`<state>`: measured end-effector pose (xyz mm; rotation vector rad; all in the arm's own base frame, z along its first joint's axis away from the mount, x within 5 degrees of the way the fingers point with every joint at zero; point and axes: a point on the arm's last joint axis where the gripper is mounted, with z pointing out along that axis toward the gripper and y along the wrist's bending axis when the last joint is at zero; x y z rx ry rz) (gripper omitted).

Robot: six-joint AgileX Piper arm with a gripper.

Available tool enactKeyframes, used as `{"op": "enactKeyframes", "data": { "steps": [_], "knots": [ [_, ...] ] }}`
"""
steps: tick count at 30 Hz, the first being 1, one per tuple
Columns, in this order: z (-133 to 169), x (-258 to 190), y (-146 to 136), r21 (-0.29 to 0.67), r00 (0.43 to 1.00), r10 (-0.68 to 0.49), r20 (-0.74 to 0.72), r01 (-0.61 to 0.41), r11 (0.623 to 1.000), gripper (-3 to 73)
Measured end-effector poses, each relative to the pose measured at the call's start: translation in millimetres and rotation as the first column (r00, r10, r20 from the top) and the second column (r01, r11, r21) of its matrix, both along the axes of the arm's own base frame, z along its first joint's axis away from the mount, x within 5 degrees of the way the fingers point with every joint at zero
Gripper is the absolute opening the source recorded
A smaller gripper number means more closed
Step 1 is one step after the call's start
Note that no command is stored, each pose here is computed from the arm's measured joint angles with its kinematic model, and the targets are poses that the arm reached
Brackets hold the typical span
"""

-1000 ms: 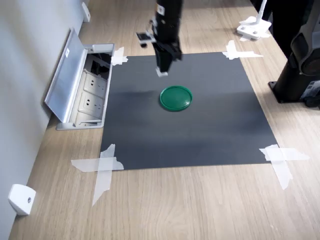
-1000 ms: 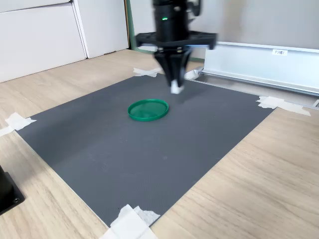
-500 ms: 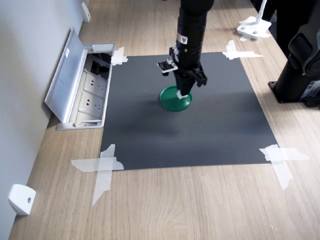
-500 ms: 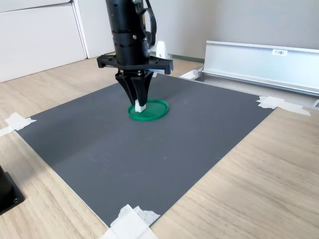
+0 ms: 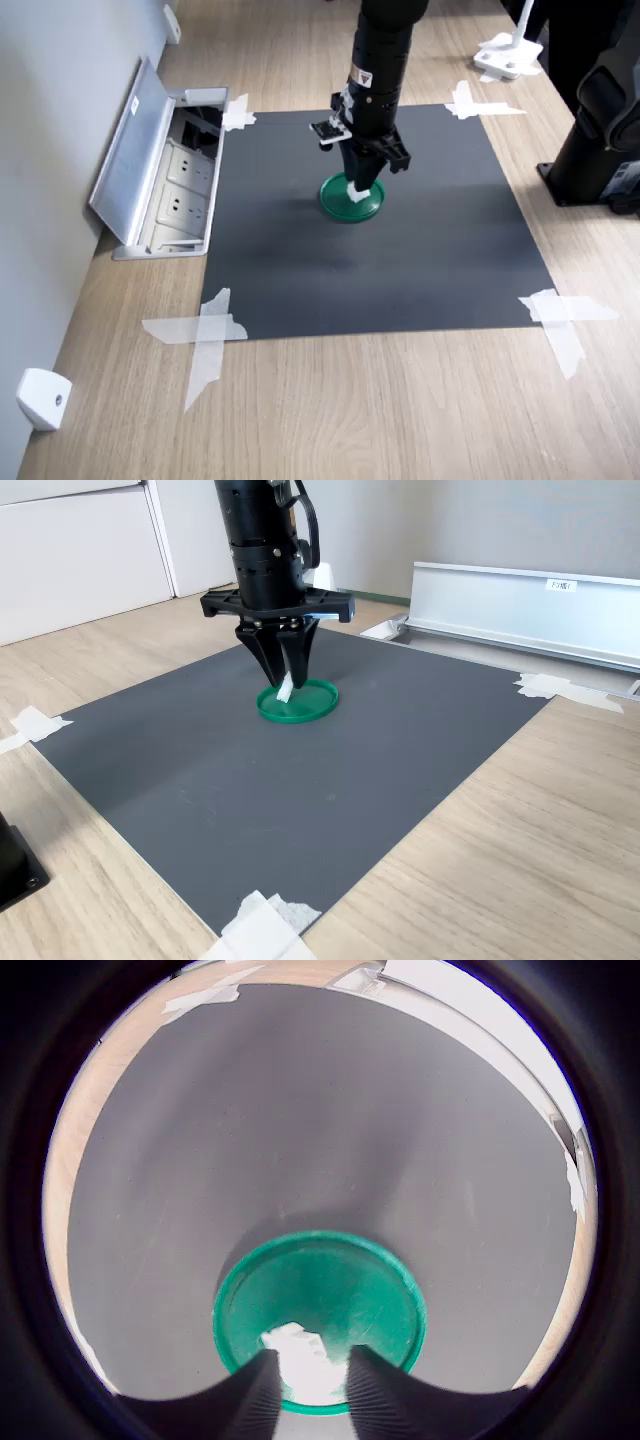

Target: Grasp a white terminal and put it on the green lid.

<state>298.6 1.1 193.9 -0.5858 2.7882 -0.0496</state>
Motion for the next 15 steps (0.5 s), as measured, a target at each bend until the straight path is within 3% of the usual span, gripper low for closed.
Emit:
{"op": "enactKeyframes", "data": {
  "steps": [4,7,11,15],
  "knots": [
    [2,1,0,0.001,1.0,-0.017,0.023,0.017,1.0,50.8],
    [14,0,-1,0.001,0.996,-0.026,0.084,0.026,1.0,56.8],
    [42,-5,-1,0.005,0.974,-0.031,0.224,0.031,1.0,57.6],
    [63,-22,-2,-0.012,0.937,-0.018,0.348,0.024,1.0,49.6]
  ]
}}
